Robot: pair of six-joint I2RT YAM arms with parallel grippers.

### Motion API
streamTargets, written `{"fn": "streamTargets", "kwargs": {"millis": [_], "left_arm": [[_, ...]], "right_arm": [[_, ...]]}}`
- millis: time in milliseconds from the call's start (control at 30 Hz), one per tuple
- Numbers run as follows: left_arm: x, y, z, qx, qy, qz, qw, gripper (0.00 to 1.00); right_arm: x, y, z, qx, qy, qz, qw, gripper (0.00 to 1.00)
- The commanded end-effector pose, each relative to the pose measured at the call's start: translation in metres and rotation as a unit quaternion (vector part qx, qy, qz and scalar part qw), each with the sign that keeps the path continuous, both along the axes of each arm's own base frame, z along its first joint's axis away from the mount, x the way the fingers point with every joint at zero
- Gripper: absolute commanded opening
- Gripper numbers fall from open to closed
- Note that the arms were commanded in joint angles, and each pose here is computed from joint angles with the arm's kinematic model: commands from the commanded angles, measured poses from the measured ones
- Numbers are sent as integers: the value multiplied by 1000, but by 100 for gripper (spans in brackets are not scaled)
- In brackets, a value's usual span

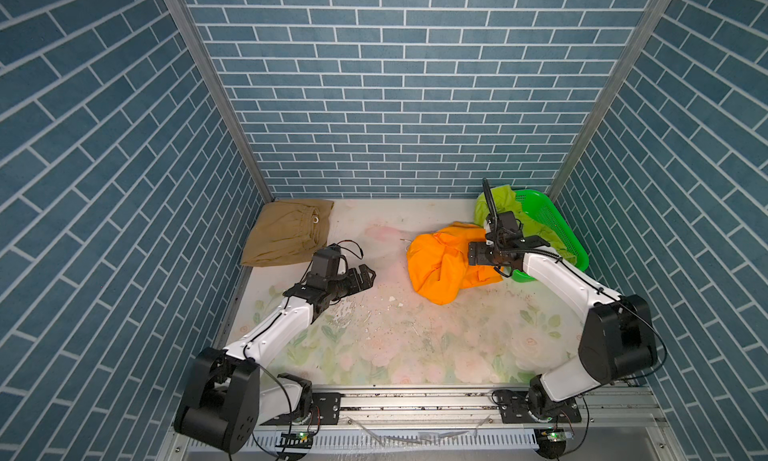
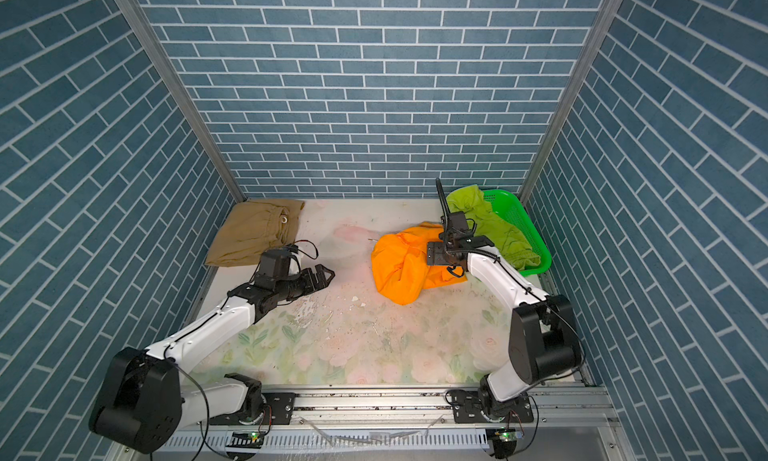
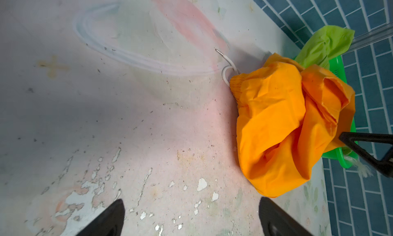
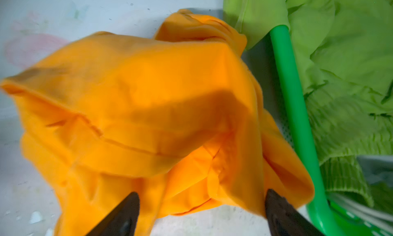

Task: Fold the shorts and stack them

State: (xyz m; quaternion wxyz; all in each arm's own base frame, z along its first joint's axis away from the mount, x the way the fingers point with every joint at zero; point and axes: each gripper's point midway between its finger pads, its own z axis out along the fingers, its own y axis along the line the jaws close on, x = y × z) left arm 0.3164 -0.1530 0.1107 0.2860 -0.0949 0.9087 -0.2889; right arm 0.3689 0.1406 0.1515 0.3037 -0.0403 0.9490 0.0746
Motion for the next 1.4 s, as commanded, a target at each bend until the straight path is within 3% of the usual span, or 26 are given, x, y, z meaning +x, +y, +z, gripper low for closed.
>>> {"fn": "streamTargets", "kwargs": {"millis": [0,267,333,367,400,433,533,567,800,900,967,1067,1167,1367], "left_arm": [[19,-14,18,-10,-29,-6,999,100],[22,-46,24,-5,-35,-36,999,100],[20,-52,23,-4,-34,-43,999,100],[18,-55,21,-3,-31,-46,998,100],[16,-57,19,-2,-28,-50,998,100],[15,-59,18,-2,-26,-54,998,100],[12,-59,19,-7,-26,-51,998,100],[12,-57,21,-6,-31,-48,998,100],[8,-43,65,0,-93,-29,995,100],[7,-50,82,-11,-111,-43,993,100],[6,-54,87,-15,-115,-47,992,99],[5,-61,86,-18,-116,-53,992,100],[2,-72,76,-18,-108,-62,992,100],[-6,-135,50,-29,-102,-120,987,100]], "right_arm": [[-13,23,9,25,-13,14,1000,99],[-2,63,-38,37,32,33,998,98],[10,70,-46,34,37,33,998,89],[14,74,-49,36,41,36,998,81],[18,80,-50,42,47,41,997,66],[24,90,-45,57,47,47,996,44],[31,122,-8,85,19,77,993,3],[33,133,7,92,9,90,992,0],[21,186,172,178,-107,180,961,0],[21,168,238,181,-176,171,952,0],[34,142,255,179,-198,139,954,0],[65,89,236,191,-173,66,964,0],[80,52,185,166,-133,18,977,0],[76,51,100,193,-59,4,979,0]]}}
